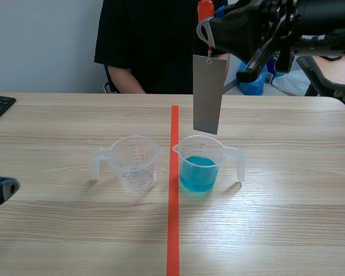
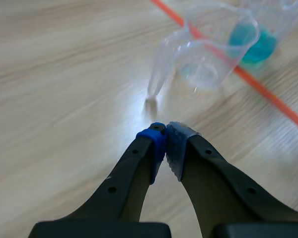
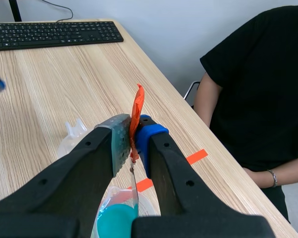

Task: Do the redox reaction experiment.
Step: 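Point at the plate with the left hand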

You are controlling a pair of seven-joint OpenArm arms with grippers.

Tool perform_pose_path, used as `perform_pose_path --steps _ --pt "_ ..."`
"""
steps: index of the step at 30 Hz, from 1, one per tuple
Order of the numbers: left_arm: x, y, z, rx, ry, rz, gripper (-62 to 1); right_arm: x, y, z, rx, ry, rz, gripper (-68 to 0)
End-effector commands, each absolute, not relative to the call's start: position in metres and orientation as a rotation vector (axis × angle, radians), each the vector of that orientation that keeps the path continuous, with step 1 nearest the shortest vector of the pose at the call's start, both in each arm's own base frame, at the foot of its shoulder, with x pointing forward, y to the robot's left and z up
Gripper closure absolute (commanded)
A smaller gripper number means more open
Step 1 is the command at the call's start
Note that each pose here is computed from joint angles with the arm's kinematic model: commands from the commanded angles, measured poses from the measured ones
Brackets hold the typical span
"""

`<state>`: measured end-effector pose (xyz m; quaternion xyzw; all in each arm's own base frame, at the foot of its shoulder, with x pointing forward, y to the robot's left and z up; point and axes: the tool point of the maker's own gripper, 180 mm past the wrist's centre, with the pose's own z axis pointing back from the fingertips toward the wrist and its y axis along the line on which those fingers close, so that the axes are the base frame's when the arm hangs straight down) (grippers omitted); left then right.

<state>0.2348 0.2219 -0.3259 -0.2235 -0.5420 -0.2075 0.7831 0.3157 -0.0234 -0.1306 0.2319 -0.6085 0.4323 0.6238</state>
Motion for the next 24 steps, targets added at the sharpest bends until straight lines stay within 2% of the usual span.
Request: perform_pose_path --steps 1,7,12,20,24 --pt "0.232 0.228 -0.320 -0.467 -1.214 -0.413 -2.8 0.316 -0.022 -0.118 0.546 -1.438 0.995 -1.5" --pt "0.180 0.255 -0.339 -0.318 -1.179 -0.405 -2.8 0.316 -0.022 -0.118 0.545 -1.437 0.995 -1.5" --pt "0.137 0.261 -0.350 -0.221 -1.148 -0.460 -2.8 0.316 -0.022 -0.118 0.545 -1.437 0.995 -1.5" --pt "0.090 0.263 -0.346 -0.092 -1.182 -0.500 -2.8 0.316 -0.022 -0.118 0.545 -1.437 0.995 -1.5" --pt "0.073 0.261 -0.338 -0.079 -1.196 -0.489 -2.8 0.316 -0.022 -0.118 0.545 -1.436 0.995 -1.5"
